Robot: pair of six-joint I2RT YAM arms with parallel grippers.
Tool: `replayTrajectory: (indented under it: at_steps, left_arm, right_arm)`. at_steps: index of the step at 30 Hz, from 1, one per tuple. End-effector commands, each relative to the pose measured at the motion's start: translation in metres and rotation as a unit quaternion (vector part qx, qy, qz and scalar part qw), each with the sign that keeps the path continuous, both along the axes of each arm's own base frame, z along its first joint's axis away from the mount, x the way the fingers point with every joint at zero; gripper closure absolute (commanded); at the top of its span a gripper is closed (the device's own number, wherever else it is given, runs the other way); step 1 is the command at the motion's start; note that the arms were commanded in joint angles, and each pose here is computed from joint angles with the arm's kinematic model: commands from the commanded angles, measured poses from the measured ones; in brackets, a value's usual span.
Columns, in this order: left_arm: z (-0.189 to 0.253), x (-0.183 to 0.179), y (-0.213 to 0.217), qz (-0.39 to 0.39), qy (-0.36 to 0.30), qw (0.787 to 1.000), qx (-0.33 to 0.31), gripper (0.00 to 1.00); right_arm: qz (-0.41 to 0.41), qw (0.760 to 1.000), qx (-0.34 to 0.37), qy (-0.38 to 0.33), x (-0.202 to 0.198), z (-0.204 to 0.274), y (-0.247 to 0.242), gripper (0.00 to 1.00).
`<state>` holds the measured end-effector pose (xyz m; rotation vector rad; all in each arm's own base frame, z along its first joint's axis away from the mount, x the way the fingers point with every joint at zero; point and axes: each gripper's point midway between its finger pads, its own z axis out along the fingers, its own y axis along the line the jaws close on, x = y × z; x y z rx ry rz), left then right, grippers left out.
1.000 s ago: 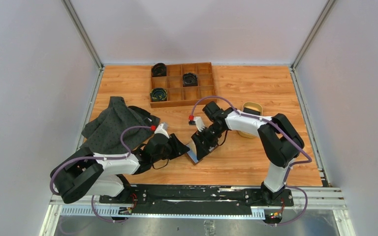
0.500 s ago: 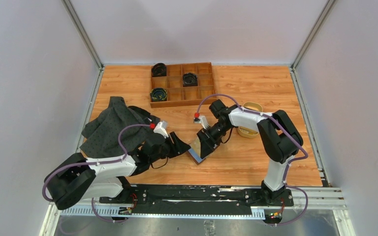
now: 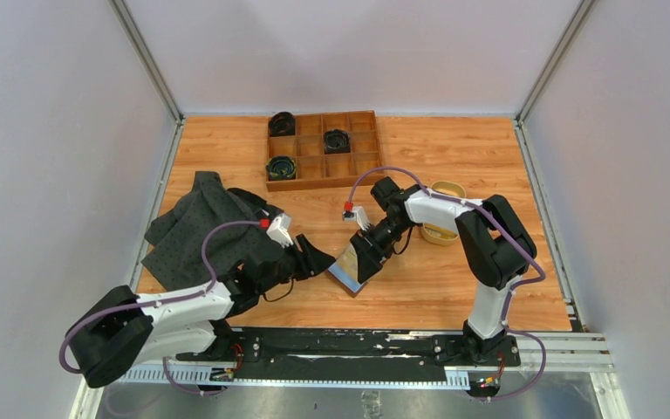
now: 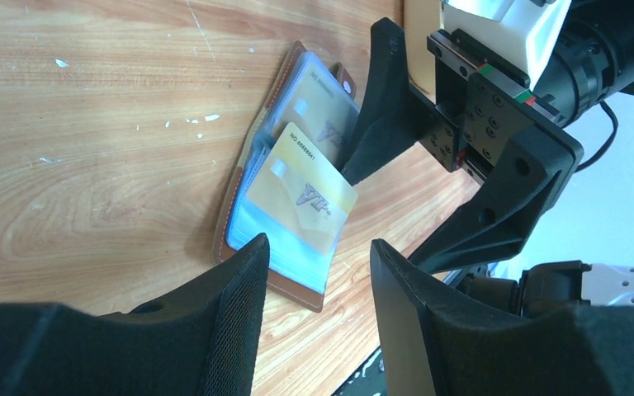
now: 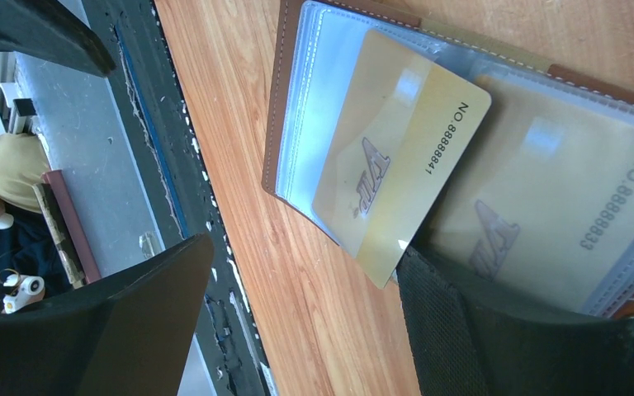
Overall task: Put the credit cards into the card holder
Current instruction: Insert the credit card into the card holder.
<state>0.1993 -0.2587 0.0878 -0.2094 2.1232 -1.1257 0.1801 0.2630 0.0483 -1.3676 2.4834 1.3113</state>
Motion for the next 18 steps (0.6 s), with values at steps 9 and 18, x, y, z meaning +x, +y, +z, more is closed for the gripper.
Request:
replayTrajectory:
  at_steps: [9,18]
  left_arm:
    - [0.0106,0.0027,0.0144,0.019,-0.044,0.999,-0.006,0.45]
    - [0.0104,0.0020,0.0148,0.017,-0.045,0.999,-0.006,0.45]
  right_arm:
    - [0.017,0.999,-0.032,-0.037,0.0057,-0.0051,-0.0168,0.15]
    - [0.026,0.999,-0.022,-0.037,0.0039,-0.0011,-0.0158,0.15]
